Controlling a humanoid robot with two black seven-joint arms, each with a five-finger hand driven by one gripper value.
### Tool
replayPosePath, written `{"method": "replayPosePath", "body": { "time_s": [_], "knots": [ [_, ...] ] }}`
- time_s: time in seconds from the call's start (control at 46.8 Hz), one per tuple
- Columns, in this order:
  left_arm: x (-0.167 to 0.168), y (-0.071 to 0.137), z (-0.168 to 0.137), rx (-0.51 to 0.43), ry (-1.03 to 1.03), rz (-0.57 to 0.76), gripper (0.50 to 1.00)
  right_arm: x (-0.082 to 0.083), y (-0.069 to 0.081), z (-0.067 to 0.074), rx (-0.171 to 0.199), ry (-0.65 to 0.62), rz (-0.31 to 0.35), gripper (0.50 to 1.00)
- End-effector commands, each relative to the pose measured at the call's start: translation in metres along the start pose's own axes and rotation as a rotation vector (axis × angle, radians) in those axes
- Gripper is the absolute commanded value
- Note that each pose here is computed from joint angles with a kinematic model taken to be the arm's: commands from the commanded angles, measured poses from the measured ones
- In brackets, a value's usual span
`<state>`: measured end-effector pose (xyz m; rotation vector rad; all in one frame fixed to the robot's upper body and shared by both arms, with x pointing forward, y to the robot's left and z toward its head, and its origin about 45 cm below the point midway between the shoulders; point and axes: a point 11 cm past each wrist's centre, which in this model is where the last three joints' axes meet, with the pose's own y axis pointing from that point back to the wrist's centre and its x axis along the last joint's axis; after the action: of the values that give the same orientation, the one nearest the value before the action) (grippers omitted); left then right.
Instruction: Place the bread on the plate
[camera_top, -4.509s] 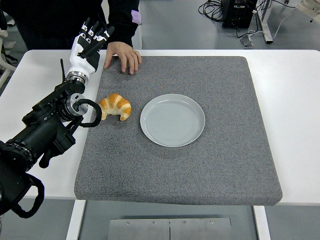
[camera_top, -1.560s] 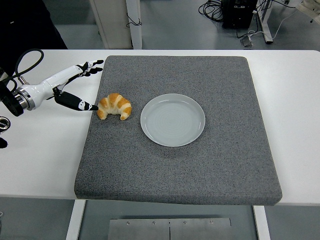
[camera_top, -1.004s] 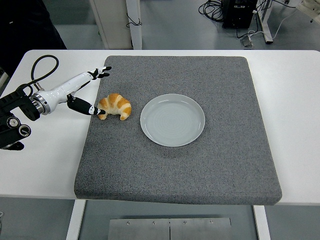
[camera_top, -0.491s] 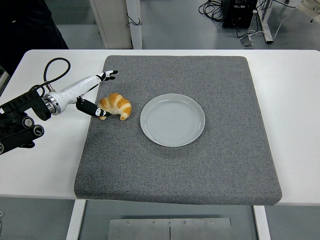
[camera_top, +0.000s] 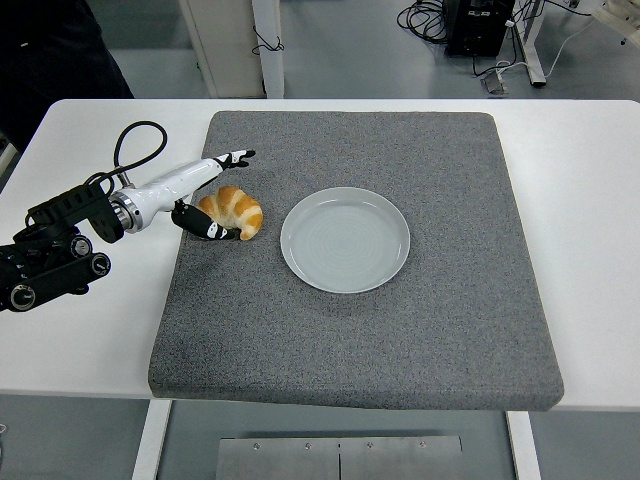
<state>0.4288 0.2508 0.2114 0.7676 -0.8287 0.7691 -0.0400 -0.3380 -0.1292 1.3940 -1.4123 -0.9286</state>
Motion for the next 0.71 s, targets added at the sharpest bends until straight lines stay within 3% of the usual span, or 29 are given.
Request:
{"method": "replayPosePath", "body": {
  "time_s": [0.0,0.107,0.256,0.47,0.684],
  "knots": [
    [-0.0028,-0.0016,0.0026,-0.007,-0.002,-0.006,0.966,-0.0002,0.0000,-0.0001,0.001,0.001,-0.001,1.000],
    [-0.0053,-0.0034,0.0033,-0.008,-0.008,-0.012,0.952,-0.0001,0.0000,0.0000,0.000,-0.001,-0.001,1.000],
    [-0.0064,-0.0043,-0.0002,-0.003,-0.037,-0.016,0.860,0.0001,0.0000,0.0000,0.000,0.000,0.001,1.000],
    [-0.0069,-0.0058,0.0012,-0.007,-0.036,-0.015,0.799,-0.0001,0.0000,0.0000,0.000,-0.001,-0.001,1.000],
    [-0.0083,-0.0063,0.0026,-0.014,-0.034,-0.018,0.709,-0.0001,0.0000,0.0000,0.000,-0.001,-0.001,1.000]
  ]
}}
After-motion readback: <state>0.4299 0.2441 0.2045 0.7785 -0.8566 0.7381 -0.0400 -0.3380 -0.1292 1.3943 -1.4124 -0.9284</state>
